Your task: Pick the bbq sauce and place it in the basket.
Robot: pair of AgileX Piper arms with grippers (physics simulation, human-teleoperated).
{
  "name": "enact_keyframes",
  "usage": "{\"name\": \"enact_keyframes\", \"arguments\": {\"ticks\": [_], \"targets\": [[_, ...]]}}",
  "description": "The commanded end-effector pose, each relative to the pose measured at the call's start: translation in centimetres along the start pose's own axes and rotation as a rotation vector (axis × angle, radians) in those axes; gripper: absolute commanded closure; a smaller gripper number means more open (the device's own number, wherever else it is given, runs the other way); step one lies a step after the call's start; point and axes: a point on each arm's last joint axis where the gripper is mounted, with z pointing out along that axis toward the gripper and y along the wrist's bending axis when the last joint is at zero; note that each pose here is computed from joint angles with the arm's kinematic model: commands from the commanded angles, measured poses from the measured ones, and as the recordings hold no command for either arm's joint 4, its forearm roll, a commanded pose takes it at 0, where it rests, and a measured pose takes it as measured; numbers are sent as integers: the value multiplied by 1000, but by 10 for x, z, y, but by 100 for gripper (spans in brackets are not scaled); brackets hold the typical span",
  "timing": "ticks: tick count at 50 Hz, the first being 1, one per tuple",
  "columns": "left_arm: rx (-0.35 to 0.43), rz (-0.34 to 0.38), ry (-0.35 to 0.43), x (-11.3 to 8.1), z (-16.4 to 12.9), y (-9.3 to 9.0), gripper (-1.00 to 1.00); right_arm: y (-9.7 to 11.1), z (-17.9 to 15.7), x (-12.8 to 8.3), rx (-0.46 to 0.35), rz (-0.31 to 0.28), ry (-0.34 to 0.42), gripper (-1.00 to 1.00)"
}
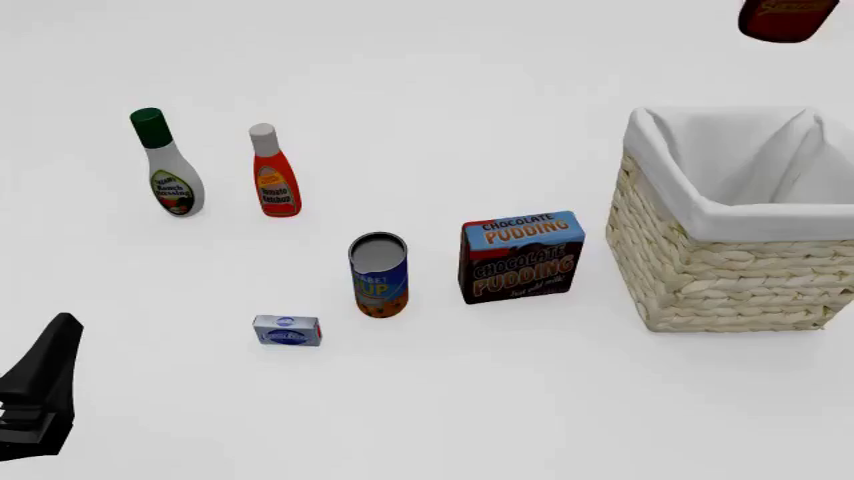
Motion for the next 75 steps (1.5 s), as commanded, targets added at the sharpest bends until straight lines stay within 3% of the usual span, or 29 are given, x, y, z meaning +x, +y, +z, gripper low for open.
{"name": "enact_keyframes", "arguments": {"ticks": [1,15,30,75], "targets": [[0,0,0,0,0,0,-100,-11,-3,17,56,26,22,100],[0,0,0,0,0,0,-100,-26,10,56,132,41,93,100],[0,0,0,0,0,0,-100,-32,31,88,155,53,160,100],[0,0,0,0,0,0,-100,-30,82,140,138,82,257,100]]}}
